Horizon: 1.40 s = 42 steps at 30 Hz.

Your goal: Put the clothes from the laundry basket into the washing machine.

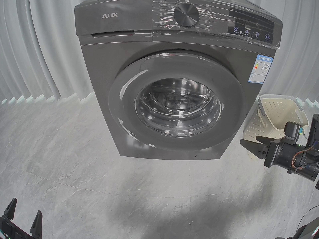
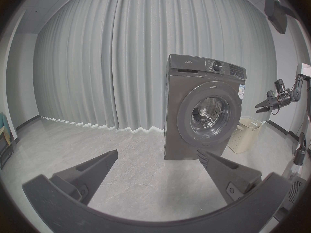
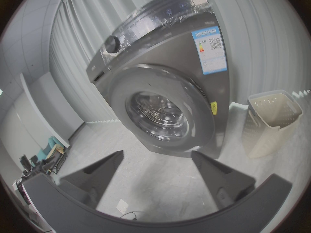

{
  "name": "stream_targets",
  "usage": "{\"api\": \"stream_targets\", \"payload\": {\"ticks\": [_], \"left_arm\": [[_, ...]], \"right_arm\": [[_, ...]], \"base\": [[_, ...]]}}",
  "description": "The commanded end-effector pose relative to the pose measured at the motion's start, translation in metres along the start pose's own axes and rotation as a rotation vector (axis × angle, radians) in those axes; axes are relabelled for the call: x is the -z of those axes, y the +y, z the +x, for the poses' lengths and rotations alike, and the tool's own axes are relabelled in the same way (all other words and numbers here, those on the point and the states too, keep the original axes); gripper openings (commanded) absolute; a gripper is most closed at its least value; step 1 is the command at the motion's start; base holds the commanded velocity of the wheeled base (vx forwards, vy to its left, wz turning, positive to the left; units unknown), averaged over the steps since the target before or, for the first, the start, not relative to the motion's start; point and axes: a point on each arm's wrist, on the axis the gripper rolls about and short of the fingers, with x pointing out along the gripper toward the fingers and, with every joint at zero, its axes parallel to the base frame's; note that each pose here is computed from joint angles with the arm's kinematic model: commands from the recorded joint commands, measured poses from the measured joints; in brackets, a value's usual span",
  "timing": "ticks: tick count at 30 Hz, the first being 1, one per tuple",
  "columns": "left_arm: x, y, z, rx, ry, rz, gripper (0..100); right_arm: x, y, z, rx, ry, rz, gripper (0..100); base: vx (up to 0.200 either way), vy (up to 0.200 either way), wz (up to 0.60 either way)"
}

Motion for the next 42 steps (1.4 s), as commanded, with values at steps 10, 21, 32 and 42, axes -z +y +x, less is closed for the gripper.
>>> {"api": "stream_targets", "payload": {"ticks": [10,21,32,42], "left_arm": [[0.005,0.0,0.0,0.003,0.005,-0.003,100],[0.005,0.0,0.0,0.003,0.005,-0.004,100],[0.005,0.0,0.0,0.003,0.005,-0.003,100],[0.005,0.0,0.0,0.005,0.003,-0.003,100]], "right_arm": [[0.012,0.023,-0.001,-0.131,0.018,-0.002,0],[0.011,0.024,0.02,-0.139,-0.054,-0.006,0],[0.006,0.02,0.038,-0.081,-0.064,0.001,0],[-0.002,0.01,0.051,-0.031,-0.189,0.002,0]], "base": [[0.06,0.0,0.0],[0.2,0.0,0.0],[0.055,0.0,0.0],[0.0,0.0,0.0]]}}
